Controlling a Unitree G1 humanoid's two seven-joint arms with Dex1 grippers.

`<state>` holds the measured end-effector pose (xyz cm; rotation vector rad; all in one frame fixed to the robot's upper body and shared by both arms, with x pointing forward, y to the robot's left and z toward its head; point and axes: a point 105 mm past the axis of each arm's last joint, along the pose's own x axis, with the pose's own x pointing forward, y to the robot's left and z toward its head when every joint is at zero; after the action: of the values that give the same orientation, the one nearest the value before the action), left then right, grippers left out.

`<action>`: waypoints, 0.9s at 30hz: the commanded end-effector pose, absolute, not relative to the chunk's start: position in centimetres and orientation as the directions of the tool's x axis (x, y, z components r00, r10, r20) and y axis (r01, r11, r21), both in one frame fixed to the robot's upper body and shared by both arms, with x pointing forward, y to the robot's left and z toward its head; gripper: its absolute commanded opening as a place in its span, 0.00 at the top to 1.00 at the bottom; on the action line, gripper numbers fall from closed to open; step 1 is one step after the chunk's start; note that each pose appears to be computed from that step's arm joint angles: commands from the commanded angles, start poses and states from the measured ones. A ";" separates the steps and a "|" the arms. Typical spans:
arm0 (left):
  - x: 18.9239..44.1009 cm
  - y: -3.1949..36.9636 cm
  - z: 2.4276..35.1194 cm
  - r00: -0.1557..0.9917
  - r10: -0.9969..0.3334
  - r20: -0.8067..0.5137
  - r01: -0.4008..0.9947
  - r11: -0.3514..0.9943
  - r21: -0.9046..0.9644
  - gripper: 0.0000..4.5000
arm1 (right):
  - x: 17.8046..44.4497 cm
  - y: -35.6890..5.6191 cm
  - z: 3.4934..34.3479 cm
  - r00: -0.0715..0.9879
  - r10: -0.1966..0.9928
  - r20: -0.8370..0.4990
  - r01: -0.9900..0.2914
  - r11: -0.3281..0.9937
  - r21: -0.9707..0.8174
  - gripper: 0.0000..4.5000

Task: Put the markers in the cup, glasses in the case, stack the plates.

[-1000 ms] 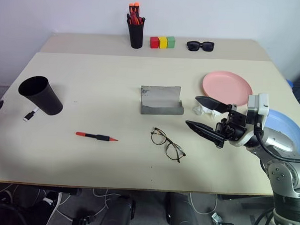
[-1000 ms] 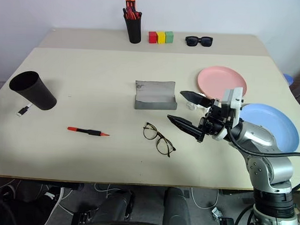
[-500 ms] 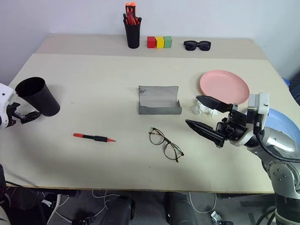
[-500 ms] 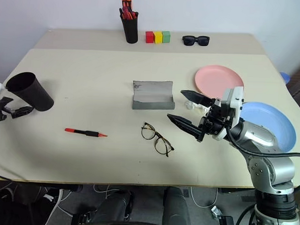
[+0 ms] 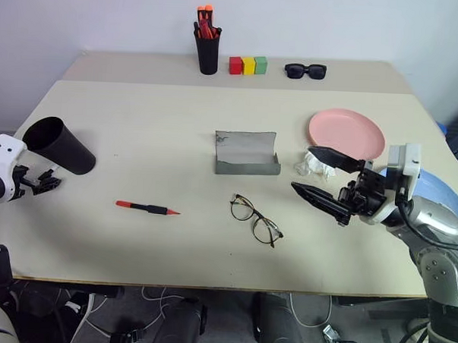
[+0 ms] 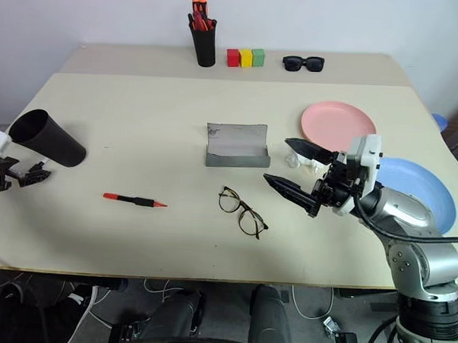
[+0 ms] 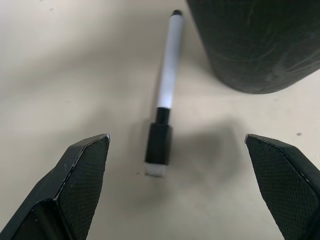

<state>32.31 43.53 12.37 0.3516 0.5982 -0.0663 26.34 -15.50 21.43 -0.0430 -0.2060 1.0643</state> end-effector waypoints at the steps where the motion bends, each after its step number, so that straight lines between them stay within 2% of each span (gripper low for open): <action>1: 32.1 43.9 11.4 0.823 0.088 -0.561 0.117 0.941 0.318 0.01 | 26.6 -15.7 23.0 0.455 0.873 0.173 -0.858 0.483 -0.178 0.00; 5: 32.9 42.9 11.0 0.845 0.058 -0.531 0.129 0.943 0.307 0.01 | 27.2 -15.6 22.9 0.454 0.874 0.173 -0.858 0.482 -0.177 0.00; 9: 33.3 42.5 10.6 0.848 0.048 -0.528 0.129 0.947 0.293 0.39 | 26.8 -15.3 22.7 0.454 0.874 0.175 -0.858 0.481 -0.181 0.00; 10: 33.2 42.2 10.3 0.838 0.029 -0.545 0.150 0.948 0.281 0.54 | 26.8 -15.3 22.7 0.456 0.873 0.176 -0.856 0.484 -0.182 0.00; 13: 33.2 42.0 10.0 0.829 0.023 -0.559 0.151 0.953 0.263 0.85 | 26.7 -15.4 22.7 0.459 0.871 0.177 -0.854 0.487 -0.183 0.00; 23: 33.0 43.0 11.8 0.863 0.044 -0.503 0.109 0.956 0.271 0.85 | 26.7 -15.5 22.4 0.464 0.868 0.178 -0.853 0.492 -0.177 0.00; 27: 32.7 44.1 13.1 0.881 0.095 -0.463 0.062 0.947 0.314 0.85 | 27.0 -15.2 22.6 0.461 0.869 0.179 -0.854 0.489 -0.177 0.00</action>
<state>33.14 42.65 11.13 0.3047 0.5441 -0.0453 27.21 -15.56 21.56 -0.0485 -0.2100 1.0493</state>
